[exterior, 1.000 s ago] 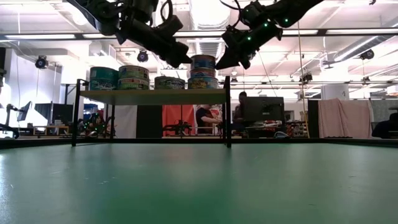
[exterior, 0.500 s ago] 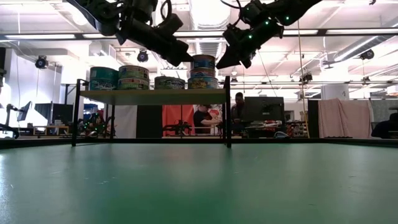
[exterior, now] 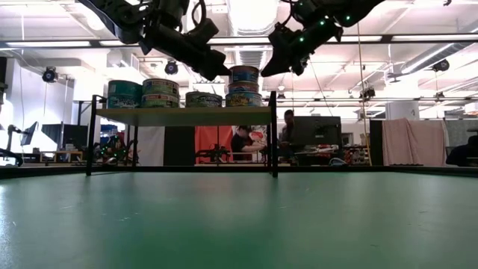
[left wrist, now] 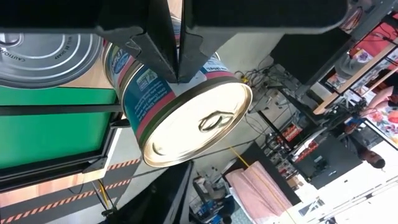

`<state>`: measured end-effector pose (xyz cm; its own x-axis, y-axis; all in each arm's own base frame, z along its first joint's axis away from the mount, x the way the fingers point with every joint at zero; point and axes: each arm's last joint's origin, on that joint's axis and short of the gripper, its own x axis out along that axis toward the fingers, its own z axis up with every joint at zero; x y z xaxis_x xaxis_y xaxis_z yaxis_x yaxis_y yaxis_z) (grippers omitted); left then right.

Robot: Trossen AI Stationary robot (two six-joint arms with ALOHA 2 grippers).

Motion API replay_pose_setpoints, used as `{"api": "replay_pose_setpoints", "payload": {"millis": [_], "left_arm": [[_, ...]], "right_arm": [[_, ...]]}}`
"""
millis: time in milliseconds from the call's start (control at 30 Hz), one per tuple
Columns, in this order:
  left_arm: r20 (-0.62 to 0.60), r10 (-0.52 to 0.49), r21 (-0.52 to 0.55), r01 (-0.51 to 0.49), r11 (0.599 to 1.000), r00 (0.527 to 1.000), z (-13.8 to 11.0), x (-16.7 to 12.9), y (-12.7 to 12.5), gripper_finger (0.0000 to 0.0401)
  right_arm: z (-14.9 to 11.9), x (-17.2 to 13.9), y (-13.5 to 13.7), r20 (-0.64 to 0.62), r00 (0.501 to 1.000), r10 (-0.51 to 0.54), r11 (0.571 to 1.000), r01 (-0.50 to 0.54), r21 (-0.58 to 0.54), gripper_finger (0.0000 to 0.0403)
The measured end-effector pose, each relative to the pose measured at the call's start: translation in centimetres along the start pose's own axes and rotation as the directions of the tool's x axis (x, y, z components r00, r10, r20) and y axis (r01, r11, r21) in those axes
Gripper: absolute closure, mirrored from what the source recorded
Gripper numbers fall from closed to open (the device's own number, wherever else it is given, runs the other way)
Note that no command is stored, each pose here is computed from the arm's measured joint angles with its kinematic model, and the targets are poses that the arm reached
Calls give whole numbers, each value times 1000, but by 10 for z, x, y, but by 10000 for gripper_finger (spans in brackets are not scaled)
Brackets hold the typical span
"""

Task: Stack canned seafood by type on shelf
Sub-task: Stack the center blue tuna can on top of the blue tuna can on the shelf

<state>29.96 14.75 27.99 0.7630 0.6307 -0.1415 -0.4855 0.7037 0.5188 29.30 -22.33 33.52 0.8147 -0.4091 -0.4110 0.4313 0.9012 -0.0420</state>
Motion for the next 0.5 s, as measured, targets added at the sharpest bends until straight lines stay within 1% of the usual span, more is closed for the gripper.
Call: {"api": "replay_pose_setpoints", "payload": {"millis": [300,500], "left_arm": [[0,1,0,-1,1000,1000,0,0,0,401],[-8,13,-2,-13,1000,1000,-3,1,5,401]], "right_arm": [[-5,10,-1,-7,1000,1,1000,-1,-2,390],[-4,10,1,-7,1000,13,1000,-13,-3,390]]}}
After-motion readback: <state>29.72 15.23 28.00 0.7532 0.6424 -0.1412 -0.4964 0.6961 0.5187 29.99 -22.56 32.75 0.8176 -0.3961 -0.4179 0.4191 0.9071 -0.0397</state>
